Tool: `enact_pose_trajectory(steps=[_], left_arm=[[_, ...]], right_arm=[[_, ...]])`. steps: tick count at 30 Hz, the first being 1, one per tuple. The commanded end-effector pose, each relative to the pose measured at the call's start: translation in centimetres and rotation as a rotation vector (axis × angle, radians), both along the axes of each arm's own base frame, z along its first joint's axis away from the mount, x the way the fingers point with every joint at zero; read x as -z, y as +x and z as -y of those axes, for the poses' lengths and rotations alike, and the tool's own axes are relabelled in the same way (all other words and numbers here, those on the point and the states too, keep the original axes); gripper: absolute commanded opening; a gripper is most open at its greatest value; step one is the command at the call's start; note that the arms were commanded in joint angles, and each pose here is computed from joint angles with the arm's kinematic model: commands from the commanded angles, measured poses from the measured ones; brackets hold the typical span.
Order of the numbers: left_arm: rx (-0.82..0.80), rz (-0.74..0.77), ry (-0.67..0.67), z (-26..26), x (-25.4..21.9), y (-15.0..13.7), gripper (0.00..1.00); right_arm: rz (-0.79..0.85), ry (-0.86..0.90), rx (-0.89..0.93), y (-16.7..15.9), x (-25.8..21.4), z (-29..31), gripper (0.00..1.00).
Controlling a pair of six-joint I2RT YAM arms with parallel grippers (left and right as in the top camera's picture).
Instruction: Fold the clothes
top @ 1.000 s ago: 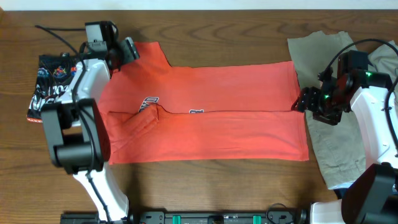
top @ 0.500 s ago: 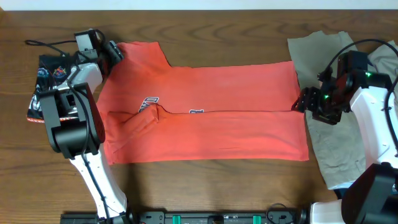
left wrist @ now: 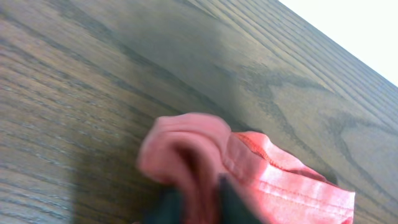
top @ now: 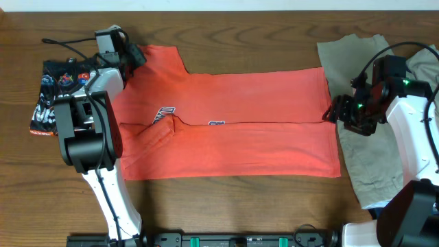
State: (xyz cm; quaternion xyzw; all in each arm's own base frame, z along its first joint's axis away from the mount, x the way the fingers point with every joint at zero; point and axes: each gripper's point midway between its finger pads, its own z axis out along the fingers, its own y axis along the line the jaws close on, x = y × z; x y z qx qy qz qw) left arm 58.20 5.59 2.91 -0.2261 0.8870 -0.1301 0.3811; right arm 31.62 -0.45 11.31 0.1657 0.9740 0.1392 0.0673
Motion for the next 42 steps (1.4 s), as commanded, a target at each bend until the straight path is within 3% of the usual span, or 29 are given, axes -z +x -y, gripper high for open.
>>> enact_pose_trajectory(steps=[1, 8, 14, 22, 26, 33, 42], left_arm=[[0.003, 0.022, 0.000, -0.2, -0.8, 0.6, 0.06], [0.131, 0.106, -0.096, 2.4, -6.0, 0.5, 0.06], [0.141, -0.003, -0.136, 3.4, -9.7, -3.5, 0.06], [0.135, -0.316, -0.193, 4.5, -7.1, -10.6, 0.06], [0.168, -0.405, -0.185, 4.8, -5.9, -12.8, 0.06], [0.179, -0.482, -0.181, 4.9, -5.2, -14.6, 0.06], [0.179, -0.490, -0.183, 5.0, -5.1, -14.8, 0.06]], right_arm=[[0.029, -0.008, -0.022, 0.6, 0.1, -0.1, 0.69], [0.190, -0.046, -0.019, 4.9, -0.2, 0.7, 0.74], [0.284, -0.057, -0.059, 8.7, 1.2, -0.3, 0.75], [0.323, -0.128, -0.087, 13.5, 7.3, -1.6, 0.71], [0.313, -0.191, 0.036, 15.0, 10.0, -0.1, 0.71], [0.373, -0.168, 0.102, 17.3, 11.9, -0.2, 0.71], [0.402, -0.156, 0.120, 18.6, 14.2, -0.5, 0.66]])
